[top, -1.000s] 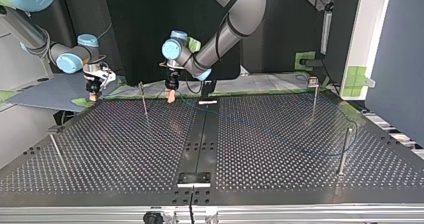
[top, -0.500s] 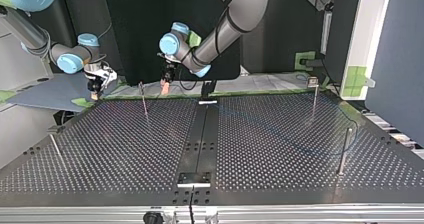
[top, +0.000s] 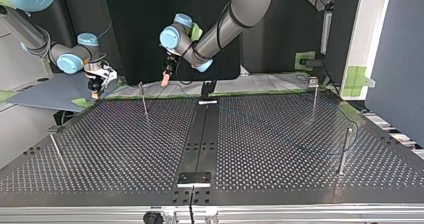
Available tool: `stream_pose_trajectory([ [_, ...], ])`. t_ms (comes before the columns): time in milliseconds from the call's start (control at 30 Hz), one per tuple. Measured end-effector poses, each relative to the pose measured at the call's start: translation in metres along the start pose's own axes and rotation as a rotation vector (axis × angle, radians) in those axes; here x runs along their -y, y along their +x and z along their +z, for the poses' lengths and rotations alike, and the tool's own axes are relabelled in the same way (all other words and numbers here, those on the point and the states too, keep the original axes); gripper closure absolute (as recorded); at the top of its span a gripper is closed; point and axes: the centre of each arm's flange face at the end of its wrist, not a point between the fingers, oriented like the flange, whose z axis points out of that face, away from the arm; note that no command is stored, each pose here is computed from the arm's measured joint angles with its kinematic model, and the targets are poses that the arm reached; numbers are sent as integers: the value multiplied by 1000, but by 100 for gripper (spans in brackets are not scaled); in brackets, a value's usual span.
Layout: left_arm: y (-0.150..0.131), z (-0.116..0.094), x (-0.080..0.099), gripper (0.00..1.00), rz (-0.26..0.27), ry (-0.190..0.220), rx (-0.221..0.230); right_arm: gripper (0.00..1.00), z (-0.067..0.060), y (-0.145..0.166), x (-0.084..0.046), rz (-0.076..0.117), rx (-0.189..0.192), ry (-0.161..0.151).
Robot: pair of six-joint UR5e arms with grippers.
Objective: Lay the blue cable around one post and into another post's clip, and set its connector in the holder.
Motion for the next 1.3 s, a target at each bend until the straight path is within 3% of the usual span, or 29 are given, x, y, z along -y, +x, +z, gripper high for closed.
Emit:
stream_pose_trajectory([
  [133, 10, -9, -2, 0, 51, 12, -49, 100, 0, 0, -1, 1, -1, 0],
  [267, 11, -10, 0, 0, 92, 20, -62, 100, 0, 0, -2, 4, -1, 1],
  [700, -34, -16, 25, 0, 203, 45, -41, 100, 0, 0, 1, 8, 1, 19],
  [1300, -41, -18, 29, 0, 203, 47, -35, 100, -1, 0, 2, 8, 6, 21],
])
